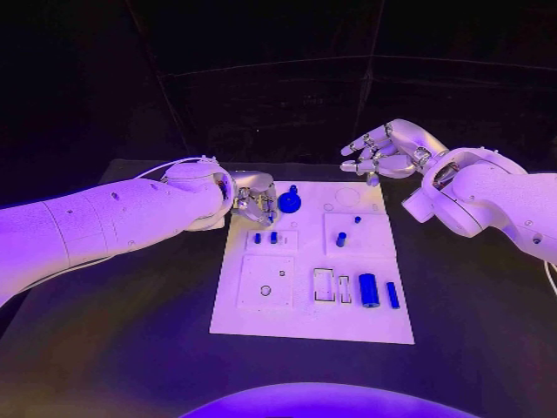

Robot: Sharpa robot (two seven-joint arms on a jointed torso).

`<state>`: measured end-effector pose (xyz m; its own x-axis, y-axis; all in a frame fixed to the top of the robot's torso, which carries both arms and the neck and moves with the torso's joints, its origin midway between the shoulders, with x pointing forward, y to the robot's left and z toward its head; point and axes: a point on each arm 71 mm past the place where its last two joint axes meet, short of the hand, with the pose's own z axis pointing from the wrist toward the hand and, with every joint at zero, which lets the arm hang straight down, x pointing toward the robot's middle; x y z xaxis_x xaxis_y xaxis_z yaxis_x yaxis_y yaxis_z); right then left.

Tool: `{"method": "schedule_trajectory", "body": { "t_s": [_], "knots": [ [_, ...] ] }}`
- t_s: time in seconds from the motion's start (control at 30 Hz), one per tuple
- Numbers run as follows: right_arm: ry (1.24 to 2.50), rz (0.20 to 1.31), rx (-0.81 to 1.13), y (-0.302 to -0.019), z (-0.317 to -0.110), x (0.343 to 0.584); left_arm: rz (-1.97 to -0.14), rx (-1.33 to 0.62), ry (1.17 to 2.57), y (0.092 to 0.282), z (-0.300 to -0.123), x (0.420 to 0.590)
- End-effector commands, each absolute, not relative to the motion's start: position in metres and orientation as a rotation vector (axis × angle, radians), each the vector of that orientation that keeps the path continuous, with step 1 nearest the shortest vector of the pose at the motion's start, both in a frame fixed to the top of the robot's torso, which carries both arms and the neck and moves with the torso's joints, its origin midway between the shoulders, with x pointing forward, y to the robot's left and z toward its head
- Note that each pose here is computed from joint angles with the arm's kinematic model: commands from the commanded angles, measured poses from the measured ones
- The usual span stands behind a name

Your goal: Assemble the parts on the task board

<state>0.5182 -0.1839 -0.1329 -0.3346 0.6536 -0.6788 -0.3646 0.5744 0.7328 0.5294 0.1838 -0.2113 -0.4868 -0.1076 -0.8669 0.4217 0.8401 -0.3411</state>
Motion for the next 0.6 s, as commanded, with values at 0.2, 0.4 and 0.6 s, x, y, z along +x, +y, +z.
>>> {"method": "schedule_trajectory", "body": {
  "t_s": [0.2, 0.4, 0.6],
  "knots": [
    [1.602, 1.065, 0.243, -0.1829, -0.1315, 0.5181, -0.633, 0.236, 2.008, 0.182, -0.2138, 0.5284],
    [1.603, 1.064, 0.244, -0.1831, -0.1316, 0.5181, -0.623, 0.229, 2.009, 0.1829, -0.2141, 0.529],
    [1.603, 1.063, 0.245, -0.1835, -0.1316, 0.5182, -0.62, 0.223, 2.002, 0.1838, -0.2138, 0.5293]
  ]
}}
